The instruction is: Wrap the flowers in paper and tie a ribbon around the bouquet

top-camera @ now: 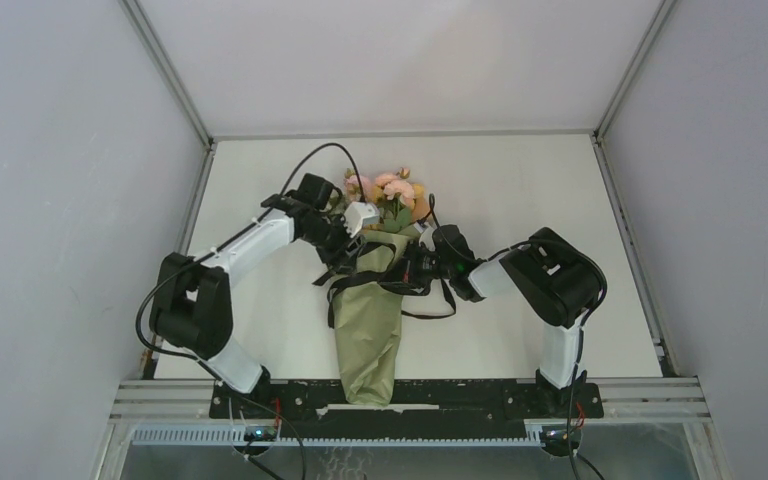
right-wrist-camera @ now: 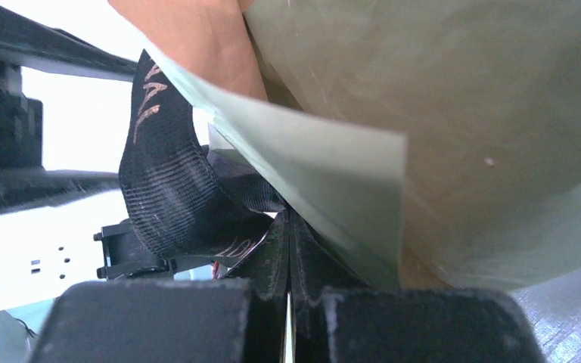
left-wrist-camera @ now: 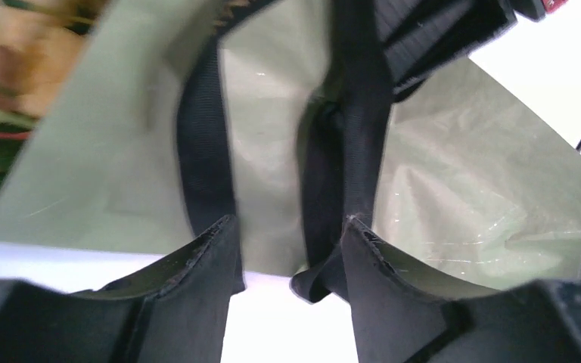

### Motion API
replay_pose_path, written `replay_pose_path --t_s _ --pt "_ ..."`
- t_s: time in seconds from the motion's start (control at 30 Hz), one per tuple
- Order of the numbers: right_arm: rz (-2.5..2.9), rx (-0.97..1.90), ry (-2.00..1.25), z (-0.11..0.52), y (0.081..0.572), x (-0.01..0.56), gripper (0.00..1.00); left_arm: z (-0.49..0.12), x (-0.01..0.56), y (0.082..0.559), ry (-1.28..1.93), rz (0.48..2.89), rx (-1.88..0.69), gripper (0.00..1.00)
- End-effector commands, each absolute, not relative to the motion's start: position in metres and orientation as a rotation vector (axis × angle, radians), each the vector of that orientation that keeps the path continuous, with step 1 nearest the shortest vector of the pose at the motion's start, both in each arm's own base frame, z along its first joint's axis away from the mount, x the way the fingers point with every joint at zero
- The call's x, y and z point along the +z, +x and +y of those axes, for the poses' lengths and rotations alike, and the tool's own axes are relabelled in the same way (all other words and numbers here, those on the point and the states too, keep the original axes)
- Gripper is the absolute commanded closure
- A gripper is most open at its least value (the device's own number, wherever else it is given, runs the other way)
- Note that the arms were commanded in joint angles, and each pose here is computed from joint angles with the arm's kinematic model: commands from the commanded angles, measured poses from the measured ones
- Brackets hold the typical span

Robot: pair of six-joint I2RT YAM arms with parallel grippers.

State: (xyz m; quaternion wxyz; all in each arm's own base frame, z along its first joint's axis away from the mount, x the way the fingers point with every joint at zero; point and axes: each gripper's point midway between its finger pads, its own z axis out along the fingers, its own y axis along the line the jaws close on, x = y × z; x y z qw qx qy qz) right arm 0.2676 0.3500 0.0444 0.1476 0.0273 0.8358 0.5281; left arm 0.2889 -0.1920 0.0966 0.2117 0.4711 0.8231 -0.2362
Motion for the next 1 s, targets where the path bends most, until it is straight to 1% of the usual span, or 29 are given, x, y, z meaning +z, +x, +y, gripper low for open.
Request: replay_pose_path --t_s 0.0,0.07,0.2,0.3,0.47,0.57,0.73,0.83,0.97 --pt "2.310 1.552 0.010 0.357 0.279 0.068 1.00 -0.196 0.083 0.267 1.502 2.189 -0.642 0.38" --pt "2.312 1.553 0.009 0.357 0.278 0.067 1.00 -0.196 0.078 0.267 1.506 2.183 -0.629 0.36" --pt "2.307 1.563 -0.002 0.359 0.278 0.069 1.00 -0.194 0.064 0.280 1.446 2.222 -0.549 0.38" --pt "2.302 1.574 -0.011 0.360 0.278 0.072 1.00 -0.195 0.059 0.282 1.441 2.236 -0.544 0.39" --pt "2.297 1.572 -0.015 0.359 0.279 0.073 1.00 -0.204 0.078 0.258 1.502 2.163 -0.674 0.40" --pt "2.299 1.573 -0.011 0.358 0.280 0.073 1.00 -0.203 0.097 0.246 1.535 2.111 -0.678 0.40" --pt "2.297 1.572 -0.010 0.357 0.281 0.072 1.00 -0.202 0.101 0.227 1.583 2.118 -0.729 0.40" --pt "2.293 1.577 -0.005 0.358 0.281 0.073 1.00 -0.204 0.091 0.215 1.623 2.172 -0.794 0.47" --pt "2.292 1.579 -0.010 0.358 0.281 0.074 1.00 -0.207 0.085 0.218 1.612 2.218 -0.810 0.59"
